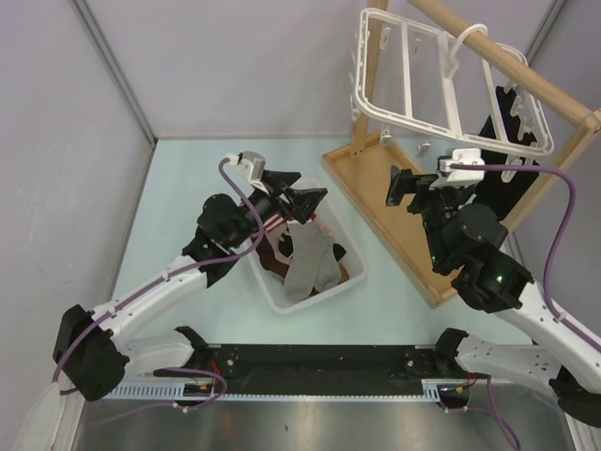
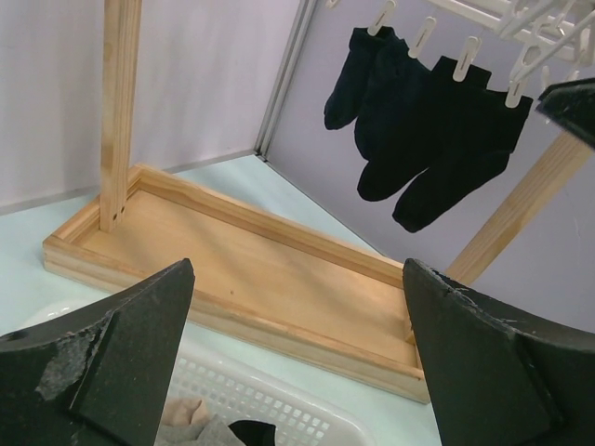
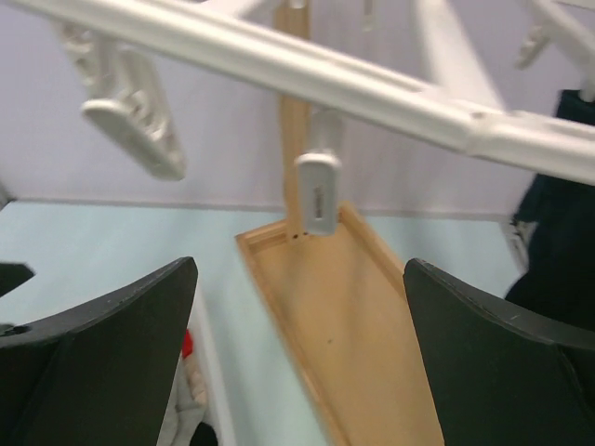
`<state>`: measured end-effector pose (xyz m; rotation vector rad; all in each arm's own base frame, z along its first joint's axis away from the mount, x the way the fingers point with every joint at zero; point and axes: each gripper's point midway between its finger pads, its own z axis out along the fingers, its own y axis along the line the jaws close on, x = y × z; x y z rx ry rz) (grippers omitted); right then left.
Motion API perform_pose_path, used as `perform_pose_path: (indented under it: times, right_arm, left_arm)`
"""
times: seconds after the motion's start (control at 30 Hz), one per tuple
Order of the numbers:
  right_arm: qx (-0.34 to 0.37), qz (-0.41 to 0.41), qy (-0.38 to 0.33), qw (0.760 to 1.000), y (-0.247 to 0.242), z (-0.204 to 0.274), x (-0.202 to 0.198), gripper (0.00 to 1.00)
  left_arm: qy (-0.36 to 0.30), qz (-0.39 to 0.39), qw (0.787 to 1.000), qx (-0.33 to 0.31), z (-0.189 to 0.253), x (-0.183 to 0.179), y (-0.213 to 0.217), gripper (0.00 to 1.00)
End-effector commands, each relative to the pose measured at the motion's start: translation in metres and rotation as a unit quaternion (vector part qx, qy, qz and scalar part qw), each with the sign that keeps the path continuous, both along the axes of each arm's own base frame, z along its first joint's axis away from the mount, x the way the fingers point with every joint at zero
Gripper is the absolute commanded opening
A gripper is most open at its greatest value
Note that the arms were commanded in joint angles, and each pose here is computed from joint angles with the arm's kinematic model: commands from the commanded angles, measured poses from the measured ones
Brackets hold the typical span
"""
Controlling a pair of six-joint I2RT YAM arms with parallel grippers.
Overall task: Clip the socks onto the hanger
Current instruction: Open the clamp at the hanger.
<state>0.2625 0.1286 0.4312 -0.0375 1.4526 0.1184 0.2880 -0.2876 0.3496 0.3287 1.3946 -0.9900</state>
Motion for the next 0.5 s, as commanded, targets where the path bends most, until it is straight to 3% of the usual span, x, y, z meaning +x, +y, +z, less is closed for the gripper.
perform_pose_path:
  times: [0.0,0.17,0.47]
  right_arm:
    - [0.052,-0.080,-0.033,0.995,-0.044,0.038,-0.007,1.00]
    - [0.048,-0.070,-0.022,0.996,-0.051,0.040,0.000,0.98]
    - [0.051,-0.029,-0.013,0.998,-0.041,0.050,0.010,0.81]
  left_arm:
    - [-0.048,-0.018,0.998,-0.027,0.041,-0.004,-0.010,1.00]
    - [-0.053,-0.037,0.998,-0.023,0.043,-0.010,-0.023,1.00]
    - [-0.056,-0.057,0.997,-0.008,0.036,-0.005,-0.049,1.00]
